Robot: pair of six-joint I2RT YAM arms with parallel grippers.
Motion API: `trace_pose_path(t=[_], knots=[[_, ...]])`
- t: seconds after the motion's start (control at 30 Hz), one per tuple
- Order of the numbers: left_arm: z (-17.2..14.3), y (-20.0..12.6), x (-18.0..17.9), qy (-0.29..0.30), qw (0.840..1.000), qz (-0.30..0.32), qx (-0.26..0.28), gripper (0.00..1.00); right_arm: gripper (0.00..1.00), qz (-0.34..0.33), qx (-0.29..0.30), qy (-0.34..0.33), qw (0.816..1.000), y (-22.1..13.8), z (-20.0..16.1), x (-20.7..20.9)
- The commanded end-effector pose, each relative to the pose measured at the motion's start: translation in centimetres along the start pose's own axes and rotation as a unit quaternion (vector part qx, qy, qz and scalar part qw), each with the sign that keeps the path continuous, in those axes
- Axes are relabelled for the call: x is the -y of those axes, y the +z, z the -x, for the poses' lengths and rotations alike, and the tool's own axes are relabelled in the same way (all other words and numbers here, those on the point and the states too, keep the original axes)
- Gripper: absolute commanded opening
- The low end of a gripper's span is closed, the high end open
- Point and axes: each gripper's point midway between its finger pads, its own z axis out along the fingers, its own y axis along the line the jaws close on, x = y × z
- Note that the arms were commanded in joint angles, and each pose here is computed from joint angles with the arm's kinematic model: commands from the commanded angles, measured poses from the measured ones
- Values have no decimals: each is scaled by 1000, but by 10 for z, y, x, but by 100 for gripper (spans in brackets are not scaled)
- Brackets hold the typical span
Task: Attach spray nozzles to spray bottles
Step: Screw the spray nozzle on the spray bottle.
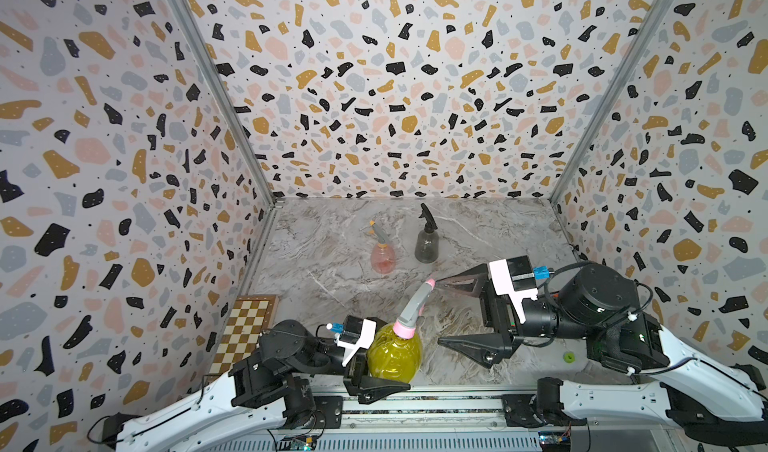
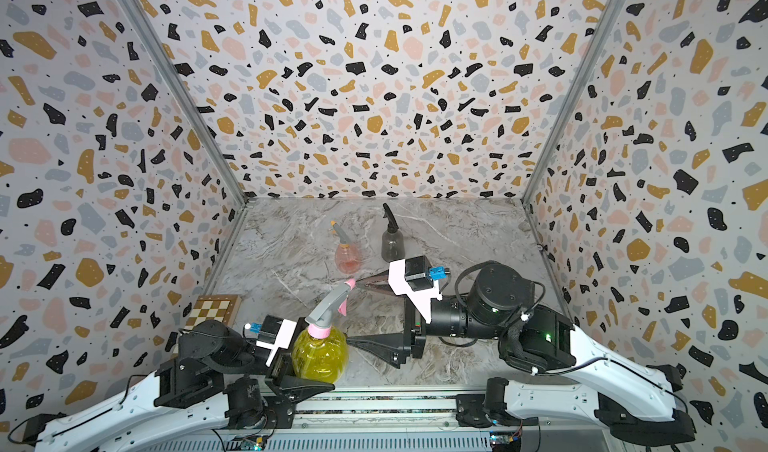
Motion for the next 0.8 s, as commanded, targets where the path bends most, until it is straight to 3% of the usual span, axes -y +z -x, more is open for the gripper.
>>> trace_pose_path(t=[0.0, 0.2, 0.4, 0.6, 0.77], knots=[[22, -2, 14, 25, 999, -29, 26, 0, 89, 21, 3, -6, 1000, 1, 4, -4], [25, -6, 18, 27, 998, -34, 35, 0, 90, -13, 21, 4, 1000, -8, 6, 12], [25, -6, 17, 23, 999, -33, 37, 0, 89, 79, 23, 4, 997, -6, 3, -12], [23, -3, 11, 17, 999, -20, 33, 0, 82, 124, 17, 14, 992, 4, 3, -22], [20, -1, 4, 8, 1000, -3, 26, 0, 70, 130, 18, 18, 991, 8, 5, -22]])
